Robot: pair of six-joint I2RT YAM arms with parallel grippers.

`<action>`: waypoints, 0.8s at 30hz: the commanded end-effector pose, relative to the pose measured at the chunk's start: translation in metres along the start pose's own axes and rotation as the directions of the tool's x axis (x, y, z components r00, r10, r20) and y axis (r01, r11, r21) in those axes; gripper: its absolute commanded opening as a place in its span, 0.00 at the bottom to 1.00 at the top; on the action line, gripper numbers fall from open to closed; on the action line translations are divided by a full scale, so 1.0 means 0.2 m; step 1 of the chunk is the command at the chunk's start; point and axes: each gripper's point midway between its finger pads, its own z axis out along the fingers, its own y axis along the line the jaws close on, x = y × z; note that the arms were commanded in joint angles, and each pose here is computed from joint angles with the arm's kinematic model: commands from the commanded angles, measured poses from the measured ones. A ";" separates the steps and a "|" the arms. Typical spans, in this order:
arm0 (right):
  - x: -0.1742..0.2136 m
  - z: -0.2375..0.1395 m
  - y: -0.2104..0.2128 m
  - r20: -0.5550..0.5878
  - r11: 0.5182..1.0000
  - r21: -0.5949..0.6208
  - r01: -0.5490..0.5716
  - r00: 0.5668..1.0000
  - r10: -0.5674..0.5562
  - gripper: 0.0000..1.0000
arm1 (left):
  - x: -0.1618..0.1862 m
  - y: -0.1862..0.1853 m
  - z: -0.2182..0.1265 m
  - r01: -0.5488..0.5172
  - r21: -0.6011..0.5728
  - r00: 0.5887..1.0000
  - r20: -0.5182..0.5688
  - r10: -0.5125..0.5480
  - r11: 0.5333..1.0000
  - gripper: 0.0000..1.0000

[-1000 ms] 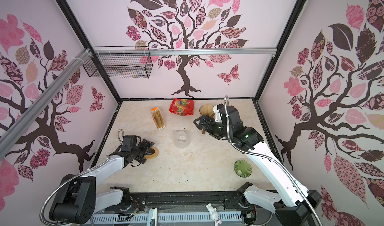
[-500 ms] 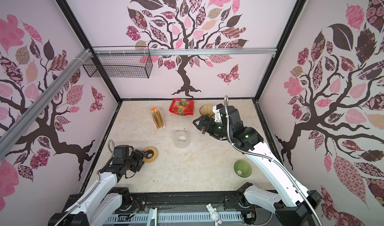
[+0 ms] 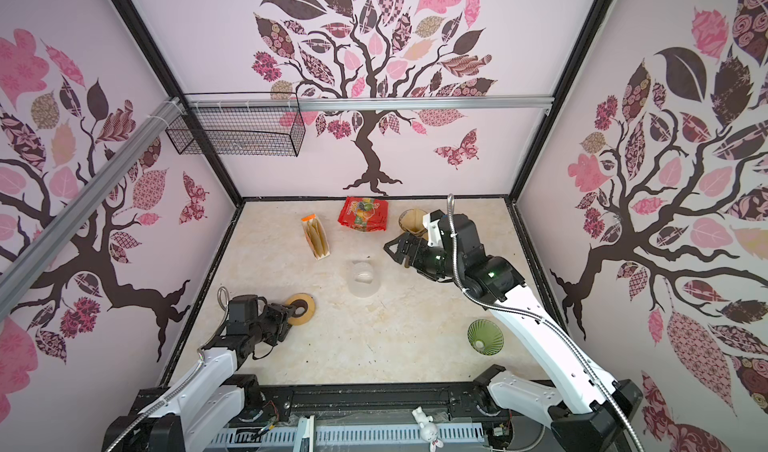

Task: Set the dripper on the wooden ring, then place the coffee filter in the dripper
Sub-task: 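Lower the left gripper and grasp the wooden ring by its edge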

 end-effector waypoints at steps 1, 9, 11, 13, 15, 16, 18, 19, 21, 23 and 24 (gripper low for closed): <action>-0.03 -0.07 0.09 0.028 0.998 -0.050 0.028 0.999 -0.026 1.00 | 0.00 0.03 0.02 0.018 0.014 1.000 0.001 -0.018 1.000 0.48; -0.04 -0.04 0.06 0.035 0.999 -0.034 0.012 0.999 -0.011 1.00 | -0.01 0.03 0.02 0.041 0.046 0.999 0.019 -0.042 0.998 0.38; -0.03 -0.03 0.06 0.023 0.999 -0.034 0.014 1.000 -0.013 1.00 | -0.02 0.02 0.02 0.035 0.047 0.999 0.025 -0.036 0.998 0.37; -0.03 -0.03 0.06 0.027 0.999 -0.032 0.012 1.000 -0.011 1.00 | -0.02 0.02 0.03 0.036 0.050 0.999 0.020 -0.037 0.998 0.35; -0.02 -0.02 0.06 0.016 0.999 -0.054 0.007 1.000 -0.006 1.00 | -0.02 0.01 0.03 0.032 0.054 0.999 0.016 -0.033 0.998 0.33; -0.02 -0.02 0.06 0.014 0.998 -0.055 0.005 1.000 -0.004 1.00 | -0.02 0.01 0.03 0.031 0.052 0.999 0.015 -0.032 0.998 0.32; -0.02 -0.02 0.07 0.015 0.998 -0.059 0.009 1.000 -0.008 1.00 | -0.02 0.01 0.03 0.034 0.055 0.999 0.016 -0.034 0.998 0.30; -0.02 -0.03 0.07 0.019 0.998 -0.060 0.012 1.000 -0.010 1.00 | -0.02 0.01 0.03 0.032 0.055 0.999 0.016 -0.033 0.998 0.29; -0.02 -0.02 0.05 0.026 0.999 -0.046 0.013 1.000 -0.012 1.00 | -0.02 0.00 0.03 0.025 0.060 0.999 0.019 -0.026 0.998 0.25; -0.02 -0.03 0.05 0.026 0.999 -0.045 0.018 1.000 -0.017 1.00 | -0.03 -0.01 0.03 0.022 0.065 0.999 0.026 -0.024 0.998 0.23; -0.02 -0.03 0.06 0.025 0.999 -0.048 0.023 0.999 -0.022 1.00 | -0.03 -0.01 0.03 0.020 0.061 0.999 0.029 -0.022 0.998 0.21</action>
